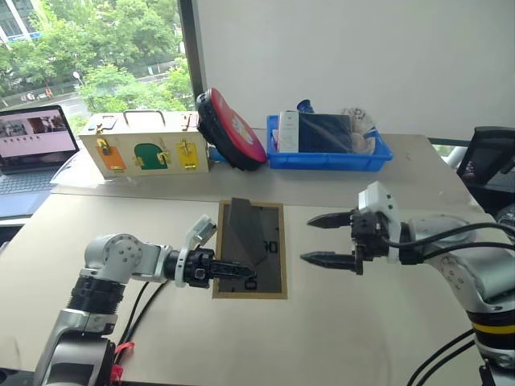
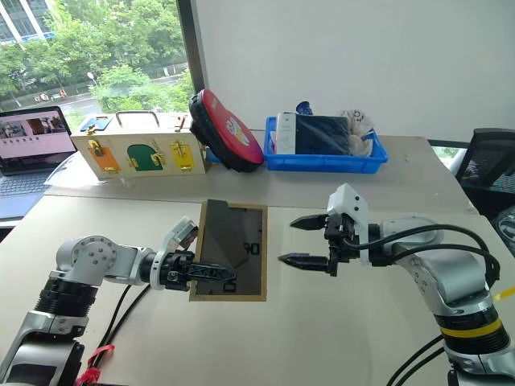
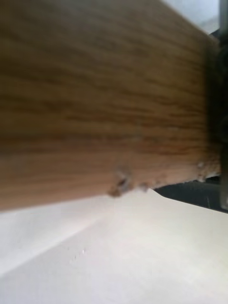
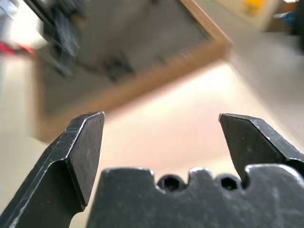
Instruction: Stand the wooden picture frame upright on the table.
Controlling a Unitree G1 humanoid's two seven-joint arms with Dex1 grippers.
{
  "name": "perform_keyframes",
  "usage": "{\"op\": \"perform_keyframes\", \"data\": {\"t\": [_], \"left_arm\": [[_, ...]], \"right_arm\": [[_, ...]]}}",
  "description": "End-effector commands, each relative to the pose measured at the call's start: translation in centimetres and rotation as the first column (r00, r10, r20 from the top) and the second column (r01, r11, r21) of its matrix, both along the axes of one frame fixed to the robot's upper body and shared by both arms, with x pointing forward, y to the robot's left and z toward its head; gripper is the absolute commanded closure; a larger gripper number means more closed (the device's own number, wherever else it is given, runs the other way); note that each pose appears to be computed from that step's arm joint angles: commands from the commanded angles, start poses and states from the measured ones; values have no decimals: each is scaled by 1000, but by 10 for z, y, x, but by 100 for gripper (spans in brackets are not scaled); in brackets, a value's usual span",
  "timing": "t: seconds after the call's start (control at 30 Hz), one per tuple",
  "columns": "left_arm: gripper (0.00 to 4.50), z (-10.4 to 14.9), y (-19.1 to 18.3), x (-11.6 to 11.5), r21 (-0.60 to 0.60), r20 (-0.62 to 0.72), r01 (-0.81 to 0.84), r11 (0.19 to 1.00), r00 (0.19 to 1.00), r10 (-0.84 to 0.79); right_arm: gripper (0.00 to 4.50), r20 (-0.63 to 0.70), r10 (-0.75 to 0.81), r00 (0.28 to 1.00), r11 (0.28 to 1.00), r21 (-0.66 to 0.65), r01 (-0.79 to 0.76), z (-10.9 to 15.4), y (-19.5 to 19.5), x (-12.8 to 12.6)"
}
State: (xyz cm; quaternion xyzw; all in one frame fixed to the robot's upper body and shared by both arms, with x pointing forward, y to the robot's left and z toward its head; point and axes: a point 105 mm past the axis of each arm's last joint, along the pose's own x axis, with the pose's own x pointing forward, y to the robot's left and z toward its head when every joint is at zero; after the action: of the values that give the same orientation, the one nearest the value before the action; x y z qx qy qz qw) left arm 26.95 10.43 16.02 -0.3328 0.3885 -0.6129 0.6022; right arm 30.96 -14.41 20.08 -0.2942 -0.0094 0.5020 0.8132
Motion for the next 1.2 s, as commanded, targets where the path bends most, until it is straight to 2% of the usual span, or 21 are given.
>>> {"op": "perform_keyframes", "data": {"t": [0.03, 0.07, 0.1, 0.2, 0.3, 0.47, 0.73, 0.87, 0.97, 1.03, 1.1, 1.13, 1.17, 1.2], "left_arm": [[381, 26, 2, -4, -117, -3, 52, 992, 999, -53], [381, 26, 3, -3, -118, -14, 51, 992, 999, -53], [381, 24, 3, -2, -115, -28, 50, 992, 998, -53], [381, 23, 0, -1, -119, -53, 55, 991, 997, -61], [381, 24, -4, -1, -130, -57, 70, 989, 995, -77], [381, 22, -10, -4, -98, 2, 79, 992, 997, -79], [381, 15, -15, -8, -28, 90, 88, 996, 992, -86], [381, 8, -13, -9, -1, 123, 80, 997, 989, -79], [381, 6, -12, -6, -9, 124, 61, 998, 990, -59], [279, 6, -11, -4, -15, 121, 55, 998, 991, -52], [222, 6, -12, -1, -16, 153, 36, 999, 988, -34], [175, 6, -12, 1, -16, 172, 26, 1000, 985, -23], [143, 5, -12, 4, -17, 194, 11, 1000, 981, -8], [88, 5, -12, 6, -14, 187, -2, 1000, 982, 4]], "right_arm": [[4, 403, 117, 908, 962, -273, -2, -1, -9, 6], [4, 511, 145, 847, 952, -306, 22, 2, -10, 7], [4, 640, 190, 745, 934, -351, 63, 7, -9, 8], [4, 811, 276, 516, 928, -365, 77, 13, 5, 2], [4, 874, 272, 404, 948, -315, 44, 16, 24, -3], [4, 904, 294, 310, 952, -306, -10, 20, 46, -8], [4, 937, 282, 208, 959, -272, -75, 34, 70, -16], [95, 934, 279, 223, 960, -265, -92, 34, 69, -17], [200, 939, 273, 208, 961, -259, -94, 38, 67, -18], [260, 943, 269, 198, 962, -254, -97, 40, 68, -19], [283, 943, 269, 197, 962, -254, -97, 40, 68, -19], [310, 943, 269, 197, 962, -254, -97, 40, 68, -19], [318, 943, 268, 198, 963, -253, -96, 40, 67, -19], [319, 943, 265, 199, 963, -251, -94, 40, 67, -18]]}}
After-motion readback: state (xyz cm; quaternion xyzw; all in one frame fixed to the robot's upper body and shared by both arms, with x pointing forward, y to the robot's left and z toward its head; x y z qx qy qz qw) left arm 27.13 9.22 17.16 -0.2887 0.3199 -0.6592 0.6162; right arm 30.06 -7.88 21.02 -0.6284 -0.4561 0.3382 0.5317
